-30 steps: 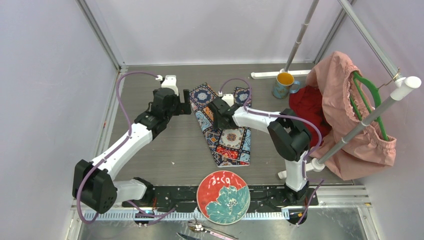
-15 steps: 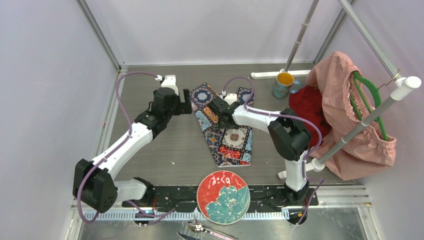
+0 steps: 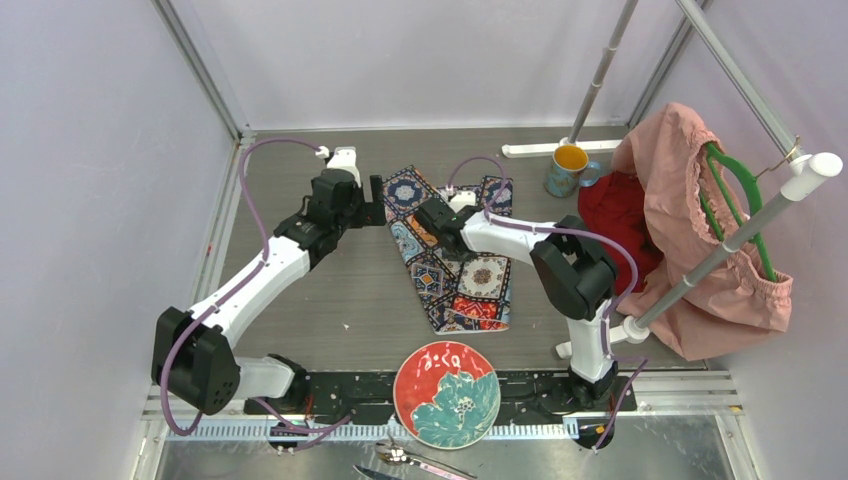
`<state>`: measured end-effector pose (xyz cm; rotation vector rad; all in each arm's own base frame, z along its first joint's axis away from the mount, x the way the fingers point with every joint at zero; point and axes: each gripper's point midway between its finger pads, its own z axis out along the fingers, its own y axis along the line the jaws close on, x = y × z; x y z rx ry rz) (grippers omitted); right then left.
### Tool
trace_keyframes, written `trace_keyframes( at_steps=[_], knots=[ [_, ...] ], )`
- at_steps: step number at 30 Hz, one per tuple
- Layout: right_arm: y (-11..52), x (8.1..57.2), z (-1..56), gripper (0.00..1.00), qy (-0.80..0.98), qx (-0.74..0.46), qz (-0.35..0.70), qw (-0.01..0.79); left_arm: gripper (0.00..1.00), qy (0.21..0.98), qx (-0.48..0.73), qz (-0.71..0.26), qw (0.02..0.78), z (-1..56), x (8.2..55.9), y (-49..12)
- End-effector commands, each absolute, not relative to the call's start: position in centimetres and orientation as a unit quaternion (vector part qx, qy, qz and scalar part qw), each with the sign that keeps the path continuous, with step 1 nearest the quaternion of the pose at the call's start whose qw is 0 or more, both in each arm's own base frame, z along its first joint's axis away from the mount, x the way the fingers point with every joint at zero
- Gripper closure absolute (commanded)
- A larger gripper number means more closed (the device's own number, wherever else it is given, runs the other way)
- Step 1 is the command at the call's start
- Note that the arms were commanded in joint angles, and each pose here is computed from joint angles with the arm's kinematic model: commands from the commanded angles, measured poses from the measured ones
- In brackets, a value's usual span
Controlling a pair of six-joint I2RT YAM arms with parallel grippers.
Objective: Set the dinner table for one person
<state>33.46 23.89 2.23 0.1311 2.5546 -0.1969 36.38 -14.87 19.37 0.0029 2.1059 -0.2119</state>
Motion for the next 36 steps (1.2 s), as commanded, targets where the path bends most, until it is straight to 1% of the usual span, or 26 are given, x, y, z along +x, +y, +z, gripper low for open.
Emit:
trace_keyframes(
  at_steps=[1, 7, 18, 23, 26, 29, 36],
  knots=[
    [20.3, 32.6, 2.0, 0.98, 0.944, 0.057, -0.154, 0.285, 0.05, 0.852, -0.01, -0.096, 0.515, 21.8, 36.7, -14.8],
    [16.8, 31.5, 2.6, 0.98, 0.933, 0.074, -0.203, 0.287, 0.05, 0.853, -0.009, -0.093, 0.514, 21.8, 36.7, -14.8],
    [10.8, 29.0, 3.8, 0.98, 0.922, 0.121, -0.243, 0.277, 0.05, 0.852, -0.008, -0.094, 0.515, 21.9, 36.8, -14.8],
    [8.8, 28.8, 4.8, 0.97, 0.915, 0.143, -0.253, 0.281, 0.05, 0.853, -0.007, -0.095, 0.514, 21.9, 36.8, -14.9],
    [7.4, 28.9, 5.2, 0.95, 0.91, 0.155, -0.263, 0.282, 0.05, 0.853, -0.007, -0.095, 0.513, 21.9, 36.8, -14.9],
    [5.8, 29.3, 5.2, 0.93, 0.907, 0.172, -0.266, 0.276, 0.05, 0.853, -0.007, -0.095, 0.513, 21.9, 36.7, -14.9],
    [3.7, 30.6, 5.9, 0.92, 0.901, 0.199, -0.266, 0.277, 0.05, 0.853, -0.006, -0.093, 0.514, 22.0, 36.7, -14.8]
  ],
)
